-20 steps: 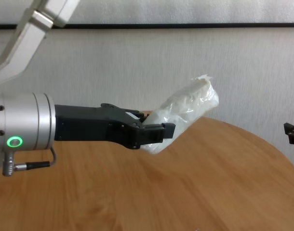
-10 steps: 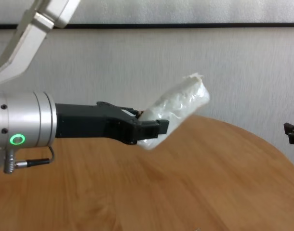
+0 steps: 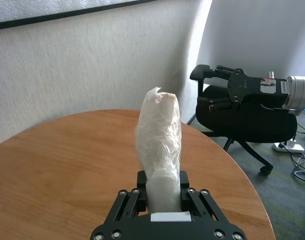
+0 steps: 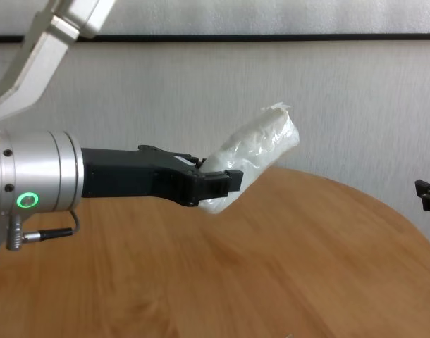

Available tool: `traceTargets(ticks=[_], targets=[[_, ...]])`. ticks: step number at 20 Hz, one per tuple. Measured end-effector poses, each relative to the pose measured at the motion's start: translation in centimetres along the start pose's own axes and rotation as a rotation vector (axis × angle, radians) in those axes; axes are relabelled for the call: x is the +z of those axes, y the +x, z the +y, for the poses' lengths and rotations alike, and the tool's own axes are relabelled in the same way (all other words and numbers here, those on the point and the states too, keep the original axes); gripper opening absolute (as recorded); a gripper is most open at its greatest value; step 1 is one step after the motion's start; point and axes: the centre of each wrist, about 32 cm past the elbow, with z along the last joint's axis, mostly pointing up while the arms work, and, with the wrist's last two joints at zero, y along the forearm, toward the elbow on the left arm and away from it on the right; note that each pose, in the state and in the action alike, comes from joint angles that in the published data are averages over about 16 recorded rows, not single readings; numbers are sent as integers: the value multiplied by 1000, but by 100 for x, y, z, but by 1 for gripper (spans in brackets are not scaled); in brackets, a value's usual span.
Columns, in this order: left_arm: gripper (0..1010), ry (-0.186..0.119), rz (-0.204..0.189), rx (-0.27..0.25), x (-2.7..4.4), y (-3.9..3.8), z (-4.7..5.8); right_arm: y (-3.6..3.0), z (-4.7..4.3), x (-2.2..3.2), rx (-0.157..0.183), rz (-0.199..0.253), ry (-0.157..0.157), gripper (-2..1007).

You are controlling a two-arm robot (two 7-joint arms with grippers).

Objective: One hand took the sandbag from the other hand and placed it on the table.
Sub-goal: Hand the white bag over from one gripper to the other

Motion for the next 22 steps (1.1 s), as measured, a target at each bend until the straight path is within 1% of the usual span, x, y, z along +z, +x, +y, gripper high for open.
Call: traceTargets(ticks=[11,15,18,22], targets=[[380,1,1,-6,-3,0,2,0,0,0,0,0,0,1001],[381,2,1,-7,-4,0,3,-1,-1,2,5,2,2,1001],[381,2,1,-8,-5,0,3,-6,-3,5,16,14,7,1001],[381,3,2,-8,-7,0,4,-15,-11,7,34,46,14,1001]])
